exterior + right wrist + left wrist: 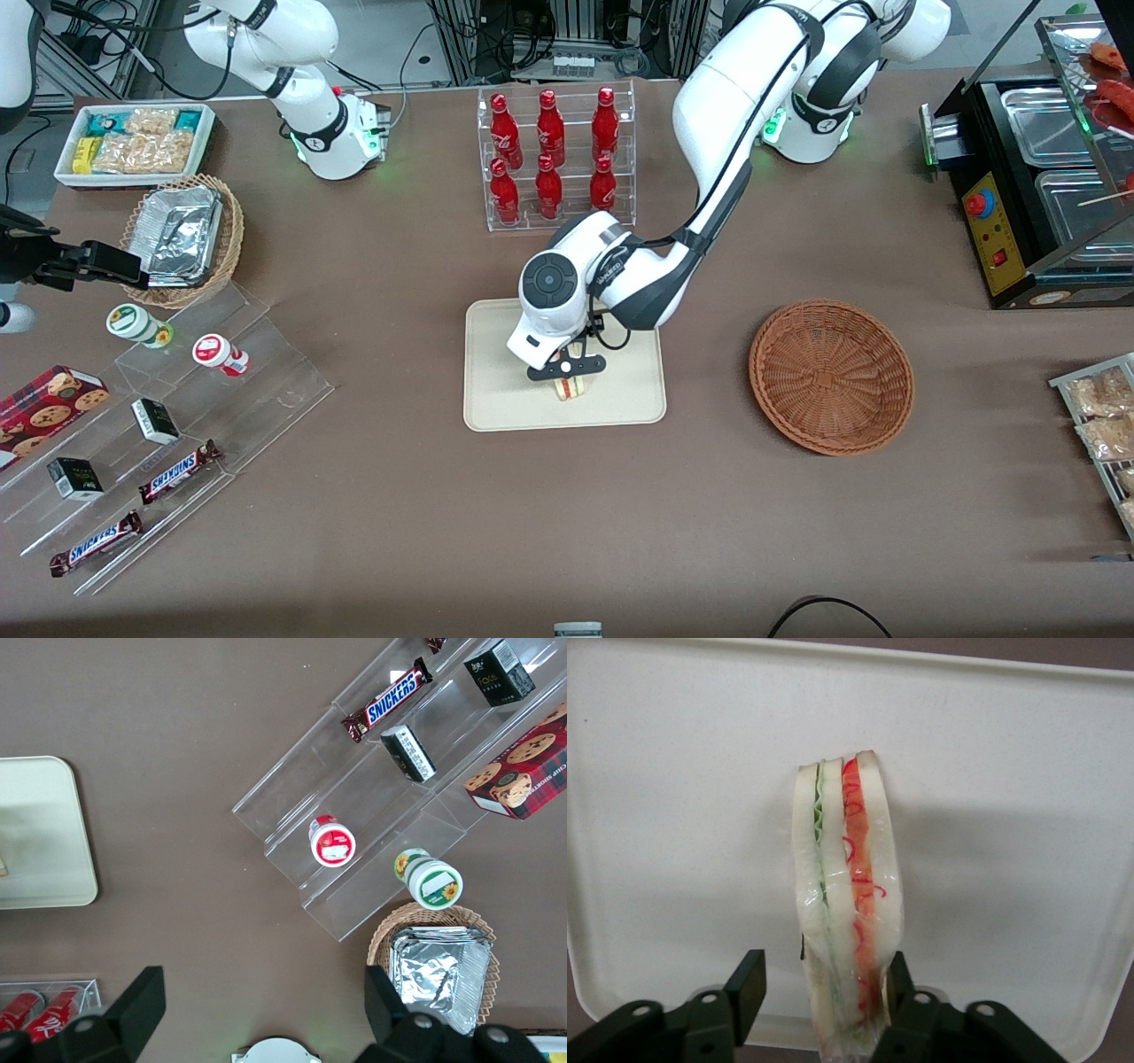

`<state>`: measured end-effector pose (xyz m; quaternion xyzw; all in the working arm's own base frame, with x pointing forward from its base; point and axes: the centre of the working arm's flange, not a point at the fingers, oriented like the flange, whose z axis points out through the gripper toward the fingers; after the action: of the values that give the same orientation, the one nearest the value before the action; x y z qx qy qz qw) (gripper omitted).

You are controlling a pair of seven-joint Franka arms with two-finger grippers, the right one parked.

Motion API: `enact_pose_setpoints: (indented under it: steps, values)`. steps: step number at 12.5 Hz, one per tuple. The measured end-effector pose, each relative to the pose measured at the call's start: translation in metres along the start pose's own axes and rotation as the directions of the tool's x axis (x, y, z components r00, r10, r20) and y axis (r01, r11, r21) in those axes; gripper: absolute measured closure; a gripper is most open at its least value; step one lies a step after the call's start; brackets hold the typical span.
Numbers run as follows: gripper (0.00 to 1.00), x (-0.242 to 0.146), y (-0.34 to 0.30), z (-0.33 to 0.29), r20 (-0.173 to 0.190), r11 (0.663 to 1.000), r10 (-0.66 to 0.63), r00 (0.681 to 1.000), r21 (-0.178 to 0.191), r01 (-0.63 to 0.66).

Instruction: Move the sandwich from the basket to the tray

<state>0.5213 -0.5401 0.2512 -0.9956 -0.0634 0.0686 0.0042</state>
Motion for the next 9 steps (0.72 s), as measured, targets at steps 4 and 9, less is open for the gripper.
enact_pose_setpoints:
  steps: [4, 9]
  values:
    - [0.0, 0.004, 0.005, -0.029, -0.034, 0.999, -0.001, 0.999, -0.039, 0.0]
    - [0.0, 0.016, -0.015, -0.111, -0.1, 0.995, 0.01, 0.995, -0.098, -0.019]
